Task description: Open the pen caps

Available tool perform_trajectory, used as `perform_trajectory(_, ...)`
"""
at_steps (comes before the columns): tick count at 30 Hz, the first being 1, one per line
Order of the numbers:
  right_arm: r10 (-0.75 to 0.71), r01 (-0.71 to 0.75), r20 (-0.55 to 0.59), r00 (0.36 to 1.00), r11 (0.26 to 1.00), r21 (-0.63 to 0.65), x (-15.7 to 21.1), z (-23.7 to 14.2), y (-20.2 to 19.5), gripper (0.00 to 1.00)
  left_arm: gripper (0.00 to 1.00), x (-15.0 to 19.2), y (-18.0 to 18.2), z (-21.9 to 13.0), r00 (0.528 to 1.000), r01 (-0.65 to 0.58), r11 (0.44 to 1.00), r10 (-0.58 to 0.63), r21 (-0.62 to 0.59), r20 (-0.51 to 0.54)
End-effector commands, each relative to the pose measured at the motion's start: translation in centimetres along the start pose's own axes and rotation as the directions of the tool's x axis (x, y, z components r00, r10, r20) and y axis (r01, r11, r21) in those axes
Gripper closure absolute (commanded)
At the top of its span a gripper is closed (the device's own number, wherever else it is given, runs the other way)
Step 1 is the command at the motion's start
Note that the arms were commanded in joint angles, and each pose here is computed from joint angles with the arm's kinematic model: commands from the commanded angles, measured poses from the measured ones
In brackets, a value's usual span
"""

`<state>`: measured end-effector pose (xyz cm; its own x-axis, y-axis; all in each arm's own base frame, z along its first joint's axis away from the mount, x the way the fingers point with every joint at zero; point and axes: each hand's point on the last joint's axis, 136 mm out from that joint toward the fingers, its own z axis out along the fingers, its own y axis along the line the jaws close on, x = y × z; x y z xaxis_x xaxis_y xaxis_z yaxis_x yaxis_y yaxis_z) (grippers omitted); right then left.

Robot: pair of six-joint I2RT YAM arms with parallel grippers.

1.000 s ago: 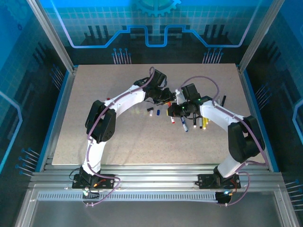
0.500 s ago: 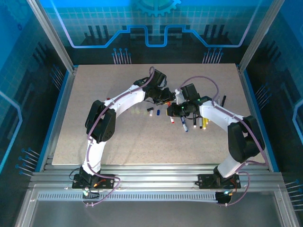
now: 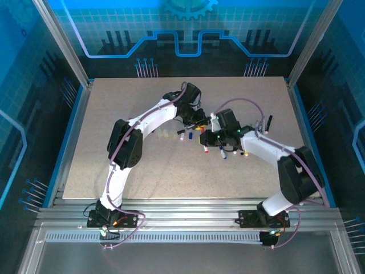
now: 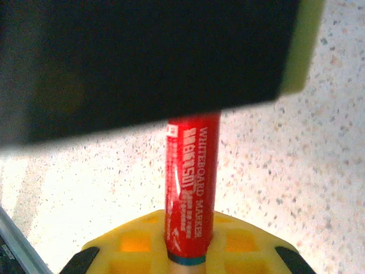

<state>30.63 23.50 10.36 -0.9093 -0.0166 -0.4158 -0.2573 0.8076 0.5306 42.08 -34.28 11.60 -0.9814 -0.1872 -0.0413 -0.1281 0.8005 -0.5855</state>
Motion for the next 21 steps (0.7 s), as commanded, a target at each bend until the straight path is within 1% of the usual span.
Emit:
perform_trajectory(1,0.018,-0.029,-0.296,0.955,0.999,-0.032,12.7,-2.9,1.8,1.00,1.00,-10.5,2.1,-3.4,0.958,0.049,0.999,-0.042,-0.020,0.284)
perform_trajectory(3,0.044,-0.061,-0.272,0.961,0.997,-0.053,14.6,-4.4,2.1,1.00,1.00,-11.4,1.8,-3.2,0.956,0.047,0.999,-0.040,-0.020,0.290)
perform_trajectory(6,0.093,-0.105,-0.217,0.972,0.993,-0.045,15.0,-5.8,1.9,1.00,1.00,-11.8,1.1,-2.9,0.958,0.049,0.999,-0.048,0.001,0.282)
perform_trajectory(8,0.094,-0.100,-0.165,0.982,0.995,-0.027,14.1,-6.4,1.5,1.00,1.00,-11.3,0.7,-2.6,0.961,0.039,0.999,-0.041,0.013,0.272)
perform_trajectory(10,0.097,-0.099,-0.138,0.986,0.995,-0.007,13.1,-6.5,1.1,1.00,1.00,-10.8,0.7,-2.4,0.964,0.025,1.000,-0.024,0.001,0.266)
perform_trajectory(15,0.077,-0.074,-0.129,0.989,0.997,0.030,11.1,-5.6,0.6,1.00,1.00,-9.6,1.0,-2.4,0.966,0.010,1.000,-0.007,-0.009,0.258)
perform_trajectory(21,0.063,-0.040,-0.095,0.993,0.974,0.222,7.8,-4.4,-2.9,1.00,1.00,-6.8,1.3,-1.5,0.973,-0.046,0.996,0.063,-0.080,0.223)
